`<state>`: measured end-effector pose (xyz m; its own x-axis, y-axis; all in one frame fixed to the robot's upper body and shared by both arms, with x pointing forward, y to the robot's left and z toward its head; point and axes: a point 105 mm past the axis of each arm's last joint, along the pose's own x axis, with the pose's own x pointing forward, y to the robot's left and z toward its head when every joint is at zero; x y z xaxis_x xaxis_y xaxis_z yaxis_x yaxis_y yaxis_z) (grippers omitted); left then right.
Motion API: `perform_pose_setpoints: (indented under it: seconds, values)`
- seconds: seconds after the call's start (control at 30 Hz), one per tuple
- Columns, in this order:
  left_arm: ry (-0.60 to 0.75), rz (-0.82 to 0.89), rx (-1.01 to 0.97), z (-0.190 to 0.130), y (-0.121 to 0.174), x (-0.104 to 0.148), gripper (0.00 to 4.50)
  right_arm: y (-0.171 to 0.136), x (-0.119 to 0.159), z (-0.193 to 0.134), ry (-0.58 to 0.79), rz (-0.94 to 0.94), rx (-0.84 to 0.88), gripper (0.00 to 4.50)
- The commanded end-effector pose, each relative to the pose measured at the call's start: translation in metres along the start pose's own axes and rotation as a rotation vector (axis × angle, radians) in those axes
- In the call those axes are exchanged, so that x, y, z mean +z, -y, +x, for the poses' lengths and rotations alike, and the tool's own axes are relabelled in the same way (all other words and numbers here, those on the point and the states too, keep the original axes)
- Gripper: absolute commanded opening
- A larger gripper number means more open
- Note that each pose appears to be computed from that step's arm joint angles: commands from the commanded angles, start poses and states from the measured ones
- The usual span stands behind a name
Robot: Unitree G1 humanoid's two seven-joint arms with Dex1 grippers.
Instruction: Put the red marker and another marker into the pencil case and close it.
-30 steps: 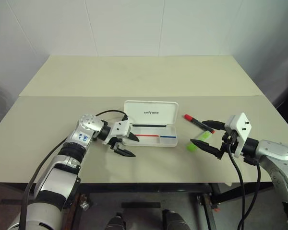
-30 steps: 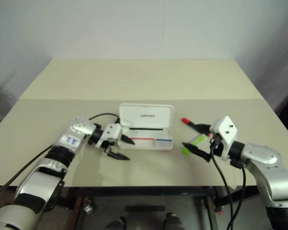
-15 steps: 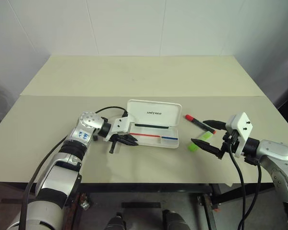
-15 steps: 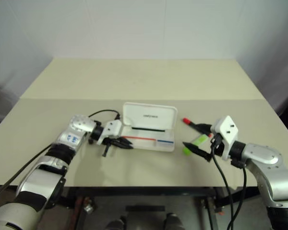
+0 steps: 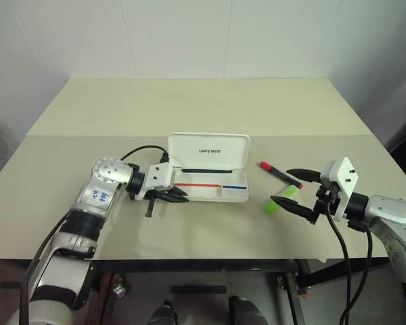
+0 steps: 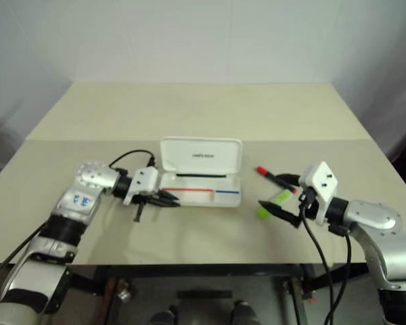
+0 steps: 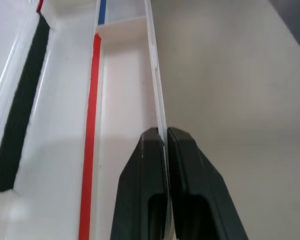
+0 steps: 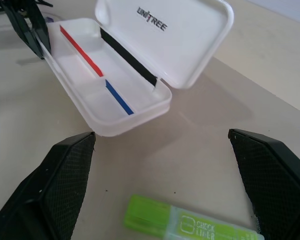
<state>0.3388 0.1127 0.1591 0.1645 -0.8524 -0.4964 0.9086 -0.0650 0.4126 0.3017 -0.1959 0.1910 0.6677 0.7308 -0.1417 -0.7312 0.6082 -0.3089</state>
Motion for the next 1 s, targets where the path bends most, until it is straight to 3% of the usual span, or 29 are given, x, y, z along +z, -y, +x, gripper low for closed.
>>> perform_pose_setpoints:
  seconds: [0.03,0.4,0.83,0.97,1.0]
  values:
    - [0.028,0.036,0.055,-0.002,0.001,0.018,0.02,0.007,0.012,-0.005,0.024,-0.05,-0.006,4.5]
    - [-0.006,0.007,0.056,0.015,0.027,0.007,0.02,0.01,0.013,-0.001,0.025,-0.056,0.017,4.5]
    - [-0.041,0.017,0.082,0.028,0.031,-0.007,0.02,0.01,0.011,-0.003,0.017,-0.054,0.023,4.5]
    - [-0.053,0.012,0.099,0.028,0.03,-0.008,1.13,0.01,0.012,-0.004,0.013,-0.056,0.021,4.5]
    - [-0.053,0.011,0.101,0.028,0.03,-0.008,1.21,0.011,0.012,-0.005,0.012,-0.057,0.021,4.5]
